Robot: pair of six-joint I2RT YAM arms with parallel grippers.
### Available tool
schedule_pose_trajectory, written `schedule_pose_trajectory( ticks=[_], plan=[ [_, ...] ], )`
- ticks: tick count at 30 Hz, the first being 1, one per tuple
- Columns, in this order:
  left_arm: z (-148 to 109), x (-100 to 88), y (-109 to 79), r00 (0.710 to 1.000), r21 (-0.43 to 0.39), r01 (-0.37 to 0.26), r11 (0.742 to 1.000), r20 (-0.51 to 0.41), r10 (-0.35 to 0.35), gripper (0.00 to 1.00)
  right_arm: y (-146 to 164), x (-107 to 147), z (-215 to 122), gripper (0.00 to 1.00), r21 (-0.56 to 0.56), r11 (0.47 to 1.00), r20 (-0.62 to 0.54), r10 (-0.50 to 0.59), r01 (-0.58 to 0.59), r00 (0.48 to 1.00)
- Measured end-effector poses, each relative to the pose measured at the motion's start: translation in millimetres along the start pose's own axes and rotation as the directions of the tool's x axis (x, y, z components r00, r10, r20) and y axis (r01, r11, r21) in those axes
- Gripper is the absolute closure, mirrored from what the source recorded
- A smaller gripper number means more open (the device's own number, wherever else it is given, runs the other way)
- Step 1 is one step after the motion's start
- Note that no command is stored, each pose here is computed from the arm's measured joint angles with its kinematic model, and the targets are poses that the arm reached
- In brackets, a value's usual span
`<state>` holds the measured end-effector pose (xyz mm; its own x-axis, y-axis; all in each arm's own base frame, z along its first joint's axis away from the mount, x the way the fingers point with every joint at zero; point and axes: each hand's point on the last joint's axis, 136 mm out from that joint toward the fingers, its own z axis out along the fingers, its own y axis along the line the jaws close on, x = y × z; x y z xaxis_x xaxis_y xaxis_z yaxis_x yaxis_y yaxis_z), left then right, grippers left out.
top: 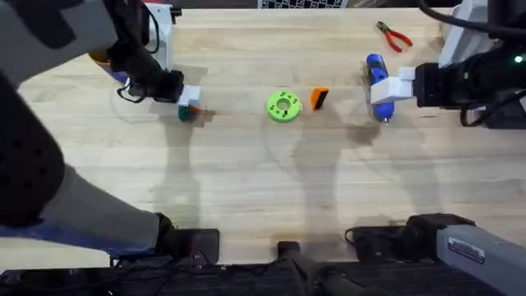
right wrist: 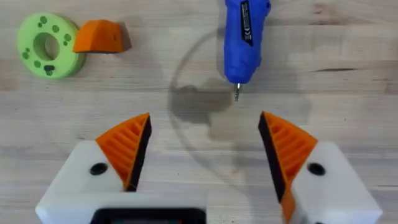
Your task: Pick up the gripper from the table and insert it into the empty holder that is missing its gripper. Then pick up a screw, insert it into the mounting hole, and use the screwdriver to tighten it. Finally, clean up the table by picking up the vegetable and placing it into the bucket.
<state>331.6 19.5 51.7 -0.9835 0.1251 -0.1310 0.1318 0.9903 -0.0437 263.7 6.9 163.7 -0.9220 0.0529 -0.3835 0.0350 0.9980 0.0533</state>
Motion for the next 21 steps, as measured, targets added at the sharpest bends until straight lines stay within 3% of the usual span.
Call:
schedule_pose_trajectory(
  ticks=[4, 6, 8, 10, 21],
  plan=[
    [14.0, -4.3, 1.2, 1.0, 0.006, 0.0, 1.0, -0.007, 0.0, 0.199, -0.1, 0.0, 0.0, 0.008, 0.0, 1.0, 0.0, 0.0, 0.0, 1.0],
    [19.1, -4.5, 1.0, 1.0, 0.012, 0.001, 1.0, -0.014, -0.001, 0.406, -0.1, 0.1, 0.0, 0.009, 0.0, 1.0, 0.0, 0.0, 0.0, 1.0],
    [21.6, -4.9, -2.6, 1.0, 0.035, 0.003, 0.999, -0.016, -0.002, 0.728, 0.0, 0.1, 0.0, 0.008, 0.0, 1.0, 0.0, 0.0, 0.0, 1.0],
    [20.8, -7.1, -4.5, 1.0, 0.038, -0.007, 0.999, -0.01, 0.007, 0.968, -0.1, 0.1, 0.0, 0.008, 0.0, 1.0, 0.0, 0.0, 0.0, 1.0],
    [18.7, -6.2, -5.6, 1.0, 0.043, -0.005, 0.999, -0.019, 0.006, 0.99, -0.1, 0.6, 0.0, 0.007, 0.0, 1.0, -0.003, 0.0, 0.0, 1.0]
  ],
)
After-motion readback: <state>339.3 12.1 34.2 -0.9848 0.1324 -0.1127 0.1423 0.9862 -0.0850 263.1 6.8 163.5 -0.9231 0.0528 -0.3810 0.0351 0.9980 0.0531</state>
